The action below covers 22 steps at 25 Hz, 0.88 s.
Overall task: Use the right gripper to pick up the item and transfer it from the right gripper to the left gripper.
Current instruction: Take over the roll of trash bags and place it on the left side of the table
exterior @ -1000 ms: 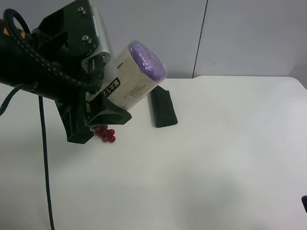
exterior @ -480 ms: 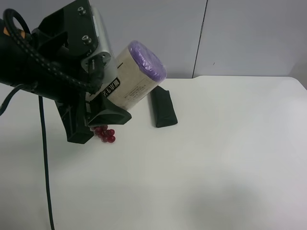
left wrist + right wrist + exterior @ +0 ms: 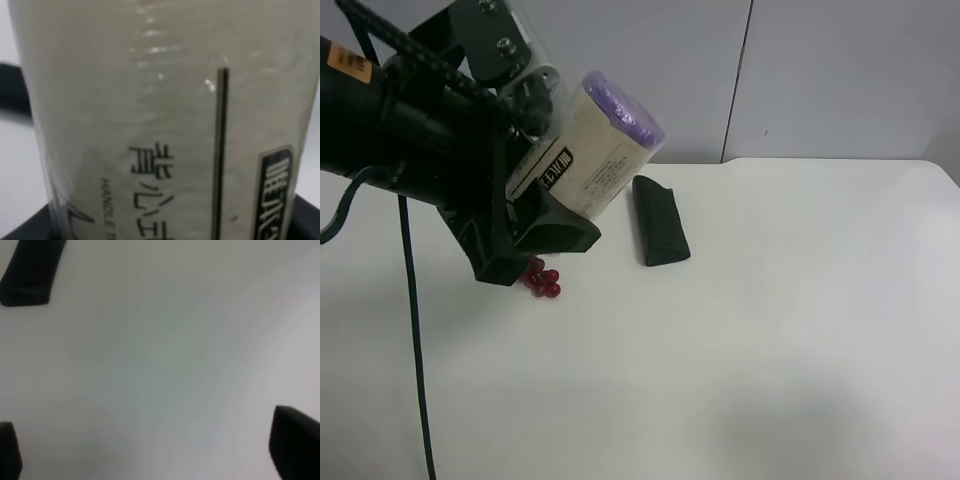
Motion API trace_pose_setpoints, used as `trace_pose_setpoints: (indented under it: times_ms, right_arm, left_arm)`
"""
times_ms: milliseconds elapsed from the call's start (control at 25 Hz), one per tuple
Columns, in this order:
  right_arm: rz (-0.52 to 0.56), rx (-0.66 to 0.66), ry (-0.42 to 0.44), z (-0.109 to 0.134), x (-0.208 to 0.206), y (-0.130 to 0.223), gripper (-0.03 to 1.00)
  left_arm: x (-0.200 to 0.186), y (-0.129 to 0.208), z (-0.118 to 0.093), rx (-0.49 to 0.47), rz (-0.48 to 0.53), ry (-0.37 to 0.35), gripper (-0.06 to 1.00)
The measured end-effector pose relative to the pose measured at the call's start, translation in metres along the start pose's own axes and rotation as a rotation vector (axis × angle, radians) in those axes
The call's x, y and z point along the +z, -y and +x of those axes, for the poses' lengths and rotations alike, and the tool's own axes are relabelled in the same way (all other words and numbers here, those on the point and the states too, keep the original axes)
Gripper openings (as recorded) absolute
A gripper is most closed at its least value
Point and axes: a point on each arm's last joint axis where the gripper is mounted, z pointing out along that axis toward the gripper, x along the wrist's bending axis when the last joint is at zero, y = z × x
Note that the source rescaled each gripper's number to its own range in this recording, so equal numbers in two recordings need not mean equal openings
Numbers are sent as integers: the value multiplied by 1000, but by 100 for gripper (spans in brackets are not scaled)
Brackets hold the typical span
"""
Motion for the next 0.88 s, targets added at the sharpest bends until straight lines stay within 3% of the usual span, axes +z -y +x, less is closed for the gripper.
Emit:
trace_pose_setpoints:
  times_ms: [80,480,680,880]
  right_arm:
    - [0,0,0,0,0,0,100]
    - [0,0,0,0,0,0,100]
    - [0,0,0,0,0,0,100]
    - [0,0,0,0,0,0,100]
  left_arm:
    - [-1,3,5,-40,17,-16,1]
    - [-33,62,83,-562,271,-257,1]
    - [-29,102,115,-804,409,-313,1]
    - [-7,133,133,-923,521,-300,1]
